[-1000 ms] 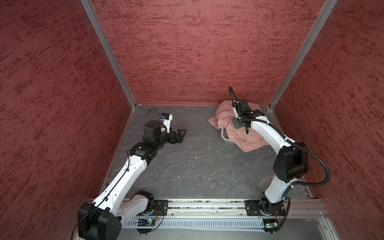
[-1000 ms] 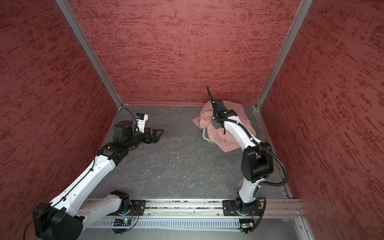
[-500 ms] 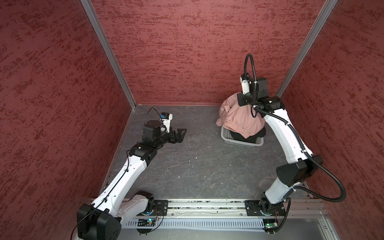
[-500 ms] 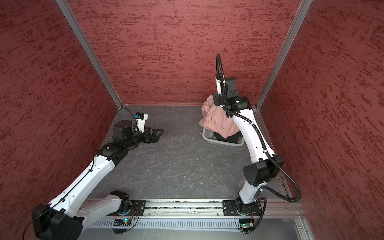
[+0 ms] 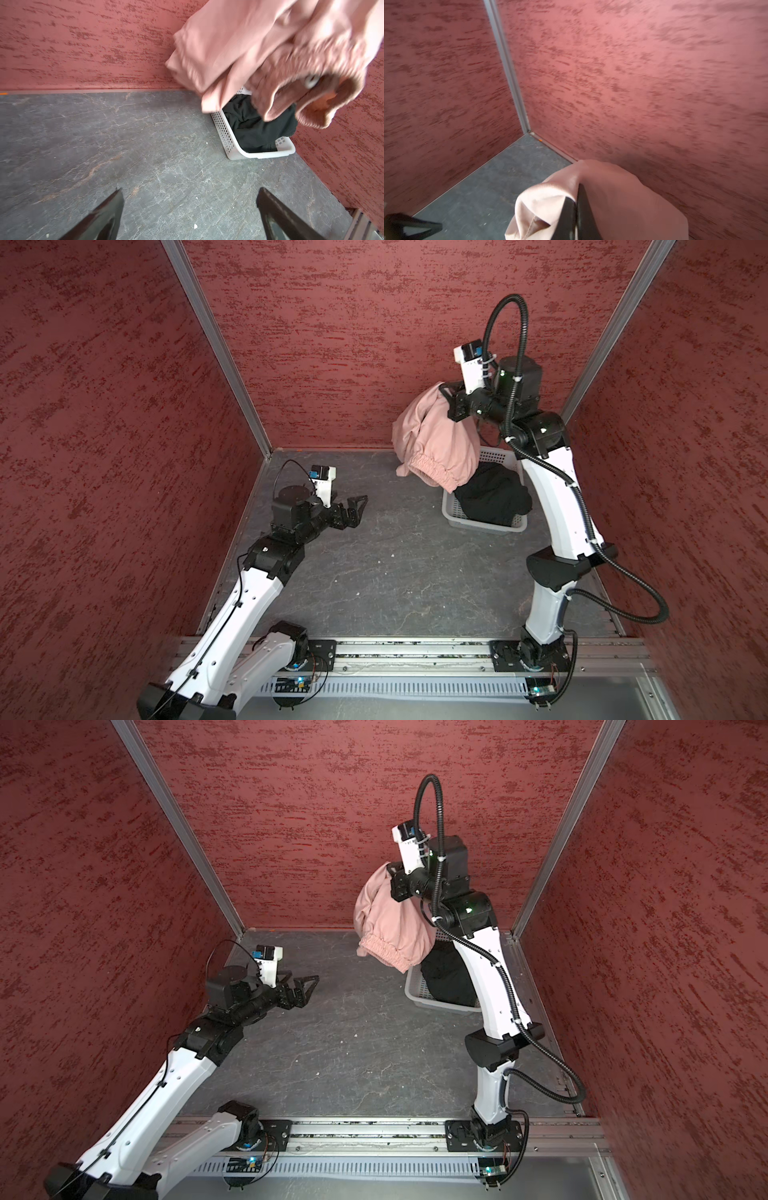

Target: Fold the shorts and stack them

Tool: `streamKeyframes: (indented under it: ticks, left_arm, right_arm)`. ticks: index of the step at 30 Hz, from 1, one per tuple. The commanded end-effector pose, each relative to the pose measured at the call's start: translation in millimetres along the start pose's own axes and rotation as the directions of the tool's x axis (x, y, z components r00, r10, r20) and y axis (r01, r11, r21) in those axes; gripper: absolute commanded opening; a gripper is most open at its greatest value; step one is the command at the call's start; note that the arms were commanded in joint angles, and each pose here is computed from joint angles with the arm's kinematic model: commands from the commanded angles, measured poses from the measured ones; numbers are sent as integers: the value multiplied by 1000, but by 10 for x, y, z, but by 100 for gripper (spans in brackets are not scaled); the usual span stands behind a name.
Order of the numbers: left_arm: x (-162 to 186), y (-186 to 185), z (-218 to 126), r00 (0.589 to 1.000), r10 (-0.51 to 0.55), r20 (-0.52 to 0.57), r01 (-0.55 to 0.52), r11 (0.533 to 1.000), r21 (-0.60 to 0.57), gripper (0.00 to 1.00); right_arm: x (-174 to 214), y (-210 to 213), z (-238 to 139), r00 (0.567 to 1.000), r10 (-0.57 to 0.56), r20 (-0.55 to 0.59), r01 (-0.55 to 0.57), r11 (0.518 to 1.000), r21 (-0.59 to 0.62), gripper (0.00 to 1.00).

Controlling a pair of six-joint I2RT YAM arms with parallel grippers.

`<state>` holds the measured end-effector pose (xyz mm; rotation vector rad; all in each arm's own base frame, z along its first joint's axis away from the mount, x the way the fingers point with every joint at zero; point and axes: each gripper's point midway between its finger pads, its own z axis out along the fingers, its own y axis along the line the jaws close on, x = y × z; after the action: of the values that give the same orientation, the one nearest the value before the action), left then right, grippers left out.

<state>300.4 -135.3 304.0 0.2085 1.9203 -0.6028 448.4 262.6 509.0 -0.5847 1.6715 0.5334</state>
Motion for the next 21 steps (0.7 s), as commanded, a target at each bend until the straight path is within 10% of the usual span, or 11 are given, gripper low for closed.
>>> streamKeyframes:
  ticks: [1, 11, 14, 21]
  left_arm:
    - [-167, -1, -157, 998, 41, 47, -39, 999, -36, 99]
    - [-62, 58, -158, 999, 39, 26, -38, 998, -58, 99]
    - [-8, 71, -99, 999, 28, 15, -28, 998, -51, 99]
    - [63, 114, -3, 1000, 14, -9, -15, 998, -57, 99]
  right_arm:
    - [479, 442, 422, 993, 12, -120, -30, 989, -144, 0]
    - [1873, 708, 1148, 924, 102, -369, -146, 985, -91, 0]
    - [2145, 799, 1205, 903, 114, -414, -173, 979, -108, 50]
    - [2149, 530, 952, 917, 208, -341, -203, 978, 50, 81]
